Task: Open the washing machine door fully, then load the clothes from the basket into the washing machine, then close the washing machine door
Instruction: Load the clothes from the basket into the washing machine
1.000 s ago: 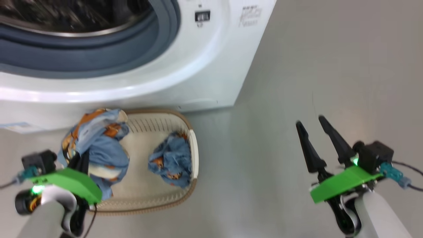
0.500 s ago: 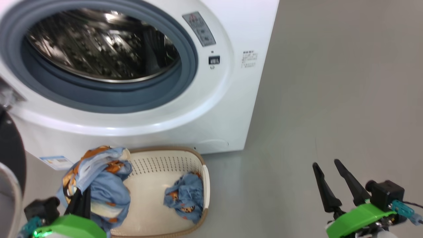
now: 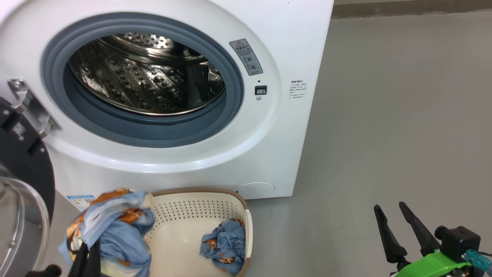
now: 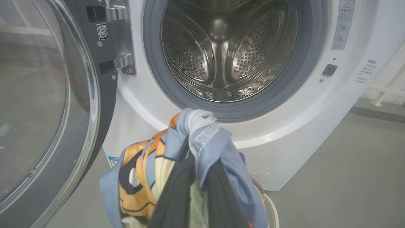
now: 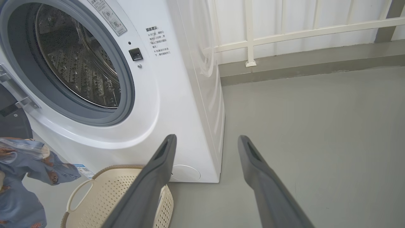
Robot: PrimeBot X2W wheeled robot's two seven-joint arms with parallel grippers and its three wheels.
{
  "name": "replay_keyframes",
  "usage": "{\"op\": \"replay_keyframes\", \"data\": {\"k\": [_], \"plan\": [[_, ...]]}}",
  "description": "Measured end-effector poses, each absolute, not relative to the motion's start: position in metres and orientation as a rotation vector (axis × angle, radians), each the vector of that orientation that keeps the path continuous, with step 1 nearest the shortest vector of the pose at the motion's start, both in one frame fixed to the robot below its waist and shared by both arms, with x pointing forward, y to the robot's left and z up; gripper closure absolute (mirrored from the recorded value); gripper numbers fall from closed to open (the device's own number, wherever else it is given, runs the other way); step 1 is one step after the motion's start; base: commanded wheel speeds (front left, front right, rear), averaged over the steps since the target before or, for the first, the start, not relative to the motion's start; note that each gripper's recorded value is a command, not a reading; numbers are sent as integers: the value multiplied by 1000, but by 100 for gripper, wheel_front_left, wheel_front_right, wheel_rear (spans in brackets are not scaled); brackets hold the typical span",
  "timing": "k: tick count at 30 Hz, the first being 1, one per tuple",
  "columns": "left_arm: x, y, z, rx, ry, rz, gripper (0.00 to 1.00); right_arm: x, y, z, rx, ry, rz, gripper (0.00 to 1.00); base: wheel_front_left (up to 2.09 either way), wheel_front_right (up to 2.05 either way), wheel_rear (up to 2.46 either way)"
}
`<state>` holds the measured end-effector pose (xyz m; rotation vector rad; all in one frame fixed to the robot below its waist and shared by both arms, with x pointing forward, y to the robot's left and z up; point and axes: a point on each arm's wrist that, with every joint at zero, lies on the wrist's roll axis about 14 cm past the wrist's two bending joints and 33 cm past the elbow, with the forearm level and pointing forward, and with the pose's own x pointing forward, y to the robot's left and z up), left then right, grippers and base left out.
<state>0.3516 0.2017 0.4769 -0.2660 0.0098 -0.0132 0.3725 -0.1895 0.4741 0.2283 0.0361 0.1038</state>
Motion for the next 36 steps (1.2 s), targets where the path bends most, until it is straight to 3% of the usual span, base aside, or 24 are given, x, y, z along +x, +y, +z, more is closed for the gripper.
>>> {"op": "replay_keyframes", "data": {"k": [16,36], "plan": [[361,193,483,-272,-11,-28,100,382,-193,462,235,65,86,0,0,0,0],[541,168,542,-231,-218,-163,100,437,-197,438,262,86,34,0,0,0,0]]}}
